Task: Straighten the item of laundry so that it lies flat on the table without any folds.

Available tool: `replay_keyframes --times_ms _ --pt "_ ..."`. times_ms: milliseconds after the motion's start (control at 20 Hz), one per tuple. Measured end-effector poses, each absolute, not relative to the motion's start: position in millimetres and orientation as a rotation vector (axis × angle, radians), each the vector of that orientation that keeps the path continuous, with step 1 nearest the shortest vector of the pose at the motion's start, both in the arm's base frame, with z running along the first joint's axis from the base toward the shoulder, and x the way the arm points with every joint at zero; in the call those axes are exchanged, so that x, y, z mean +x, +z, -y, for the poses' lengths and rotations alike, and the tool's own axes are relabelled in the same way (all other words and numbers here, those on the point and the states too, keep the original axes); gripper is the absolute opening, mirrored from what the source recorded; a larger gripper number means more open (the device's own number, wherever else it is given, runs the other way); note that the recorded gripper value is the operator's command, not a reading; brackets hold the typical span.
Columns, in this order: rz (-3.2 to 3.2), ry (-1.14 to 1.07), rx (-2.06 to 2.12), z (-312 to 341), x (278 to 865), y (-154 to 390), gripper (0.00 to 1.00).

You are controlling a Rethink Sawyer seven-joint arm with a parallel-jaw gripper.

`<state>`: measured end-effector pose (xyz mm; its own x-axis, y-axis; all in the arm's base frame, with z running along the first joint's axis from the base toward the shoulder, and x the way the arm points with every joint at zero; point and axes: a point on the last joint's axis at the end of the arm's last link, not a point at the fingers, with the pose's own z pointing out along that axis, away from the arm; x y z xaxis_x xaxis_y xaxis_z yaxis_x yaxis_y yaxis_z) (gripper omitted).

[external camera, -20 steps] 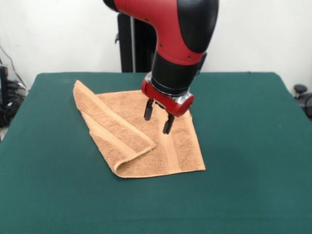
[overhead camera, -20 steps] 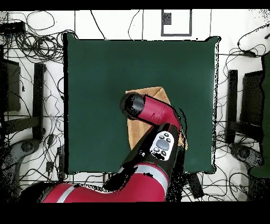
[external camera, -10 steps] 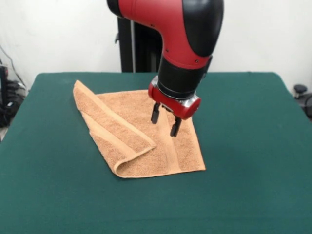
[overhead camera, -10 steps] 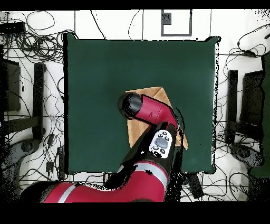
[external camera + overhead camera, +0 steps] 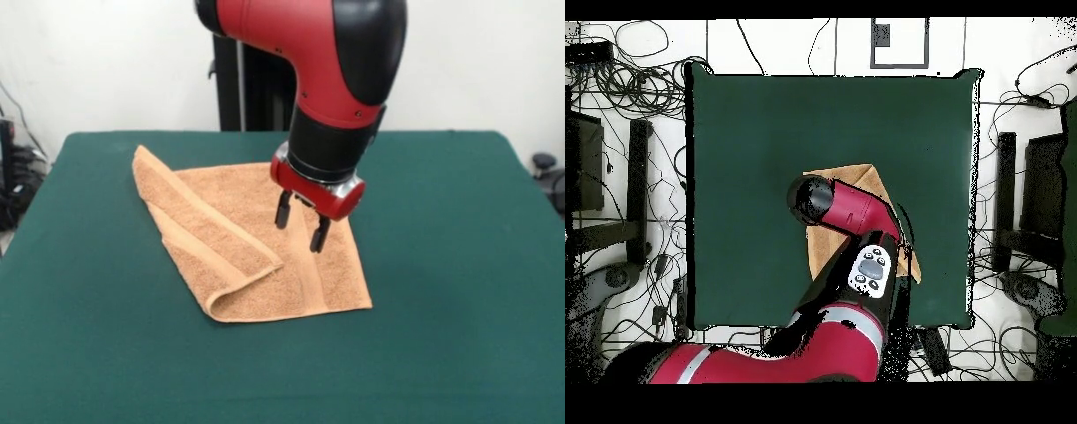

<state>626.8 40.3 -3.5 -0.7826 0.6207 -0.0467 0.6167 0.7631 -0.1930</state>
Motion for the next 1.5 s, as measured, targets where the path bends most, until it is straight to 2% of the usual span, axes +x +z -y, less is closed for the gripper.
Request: replay_keyframes --times_ms 1500 --pt "2.963 0.353 -0.991 -11.1 621.8 -10.1 1.0"
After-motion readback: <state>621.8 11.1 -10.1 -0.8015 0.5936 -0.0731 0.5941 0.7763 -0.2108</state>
